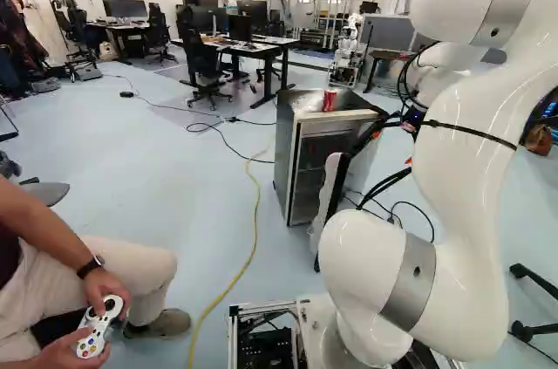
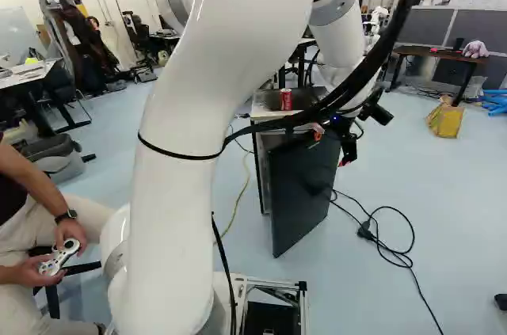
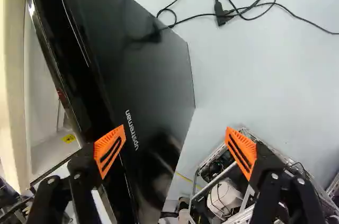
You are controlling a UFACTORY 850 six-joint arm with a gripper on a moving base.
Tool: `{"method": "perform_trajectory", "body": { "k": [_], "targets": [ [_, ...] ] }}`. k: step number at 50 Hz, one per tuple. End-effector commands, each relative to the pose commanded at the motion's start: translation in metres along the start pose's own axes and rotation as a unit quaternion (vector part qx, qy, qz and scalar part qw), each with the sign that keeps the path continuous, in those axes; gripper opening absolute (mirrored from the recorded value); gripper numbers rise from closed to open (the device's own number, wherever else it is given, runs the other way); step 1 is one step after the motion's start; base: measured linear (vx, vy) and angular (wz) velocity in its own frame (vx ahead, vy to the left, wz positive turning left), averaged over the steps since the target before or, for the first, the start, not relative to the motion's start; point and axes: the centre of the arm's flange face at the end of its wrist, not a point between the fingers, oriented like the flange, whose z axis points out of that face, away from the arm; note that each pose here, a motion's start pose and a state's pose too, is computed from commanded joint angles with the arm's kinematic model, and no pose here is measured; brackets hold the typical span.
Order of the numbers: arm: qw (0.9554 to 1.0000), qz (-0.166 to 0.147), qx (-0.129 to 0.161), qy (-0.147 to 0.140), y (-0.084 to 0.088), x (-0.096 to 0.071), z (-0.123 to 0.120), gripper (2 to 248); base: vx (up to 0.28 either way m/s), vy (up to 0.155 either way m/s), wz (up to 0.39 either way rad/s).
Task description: Grab a drink from the fridge
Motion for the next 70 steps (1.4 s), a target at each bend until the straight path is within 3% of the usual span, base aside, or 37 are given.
{"method": "perform_trajectory", "body": {
  "k": [33, 56, 70],
  "targets": [
    [0.9995, -0.029, 0.002, -0.009, -0.032, -0.017, 0.007, 247, 0.0, 0.0, 0.0],
    [0.9993, -0.026, -0.004, -0.026, -0.029, -0.013, 0.032, 247, 0.0, 0.0, 0.0],
    [0.9993, -0.027, -0.005, -0.027, -0.03, -0.014, 0.036, 247, 0.0, 0.0, 0.0]
  ]
}}
